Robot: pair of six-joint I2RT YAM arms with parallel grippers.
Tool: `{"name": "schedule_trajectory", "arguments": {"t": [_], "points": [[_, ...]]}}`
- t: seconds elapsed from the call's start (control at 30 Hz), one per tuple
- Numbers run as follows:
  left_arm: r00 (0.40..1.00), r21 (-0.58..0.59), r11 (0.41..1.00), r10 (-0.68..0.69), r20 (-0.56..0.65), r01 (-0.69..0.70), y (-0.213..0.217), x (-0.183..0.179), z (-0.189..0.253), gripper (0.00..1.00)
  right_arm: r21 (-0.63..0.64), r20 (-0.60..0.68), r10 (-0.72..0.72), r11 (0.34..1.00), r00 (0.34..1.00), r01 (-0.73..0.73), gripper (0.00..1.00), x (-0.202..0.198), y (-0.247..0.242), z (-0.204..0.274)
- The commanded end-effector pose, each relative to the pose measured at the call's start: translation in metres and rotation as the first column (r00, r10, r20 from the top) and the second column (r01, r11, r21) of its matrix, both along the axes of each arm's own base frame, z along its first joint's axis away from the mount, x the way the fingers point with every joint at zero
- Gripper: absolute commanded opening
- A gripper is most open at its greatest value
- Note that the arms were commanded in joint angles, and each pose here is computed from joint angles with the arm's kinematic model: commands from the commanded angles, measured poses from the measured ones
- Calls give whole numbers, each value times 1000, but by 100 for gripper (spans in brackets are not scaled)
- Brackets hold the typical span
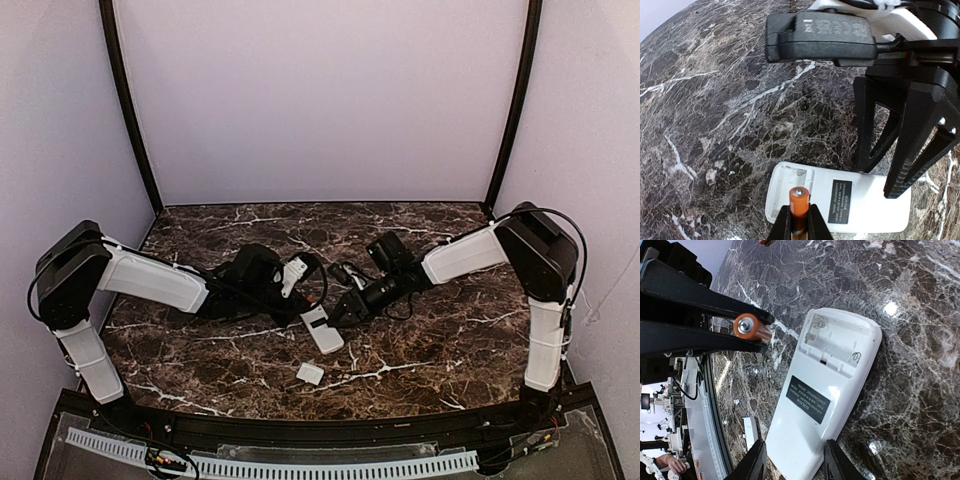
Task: Load the batteries into the remote control
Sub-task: Adjust the remote control without batteries at the center of the board, then place the battery in the battery compartment.
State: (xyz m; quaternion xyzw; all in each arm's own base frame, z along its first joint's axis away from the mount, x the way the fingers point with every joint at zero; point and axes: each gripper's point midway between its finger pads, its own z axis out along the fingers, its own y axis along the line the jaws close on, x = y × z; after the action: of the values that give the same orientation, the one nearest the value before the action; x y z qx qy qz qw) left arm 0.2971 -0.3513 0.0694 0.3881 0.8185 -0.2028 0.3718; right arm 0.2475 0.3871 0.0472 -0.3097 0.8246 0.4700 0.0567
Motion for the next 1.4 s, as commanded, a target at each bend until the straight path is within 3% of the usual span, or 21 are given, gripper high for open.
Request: {"name": "schedule_trajectory", "arguments": {"t": [0.0, 0.37, 1.37], "points": [[992, -4, 995, -96, 81, 97, -11, 2, 10, 2, 28, 41, -33, 999, 999, 32, 40, 17, -2, 17], [981, 57, 986, -162, 104, 157, -21, 10, 4, 1, 57, 63, -103, 993, 993, 99, 42, 47, -20, 32], [980, 176, 976, -154, 124, 131, -15, 24, -23, 4, 77, 37, -84, 994, 996, 81, 42, 43, -19, 28]]}}
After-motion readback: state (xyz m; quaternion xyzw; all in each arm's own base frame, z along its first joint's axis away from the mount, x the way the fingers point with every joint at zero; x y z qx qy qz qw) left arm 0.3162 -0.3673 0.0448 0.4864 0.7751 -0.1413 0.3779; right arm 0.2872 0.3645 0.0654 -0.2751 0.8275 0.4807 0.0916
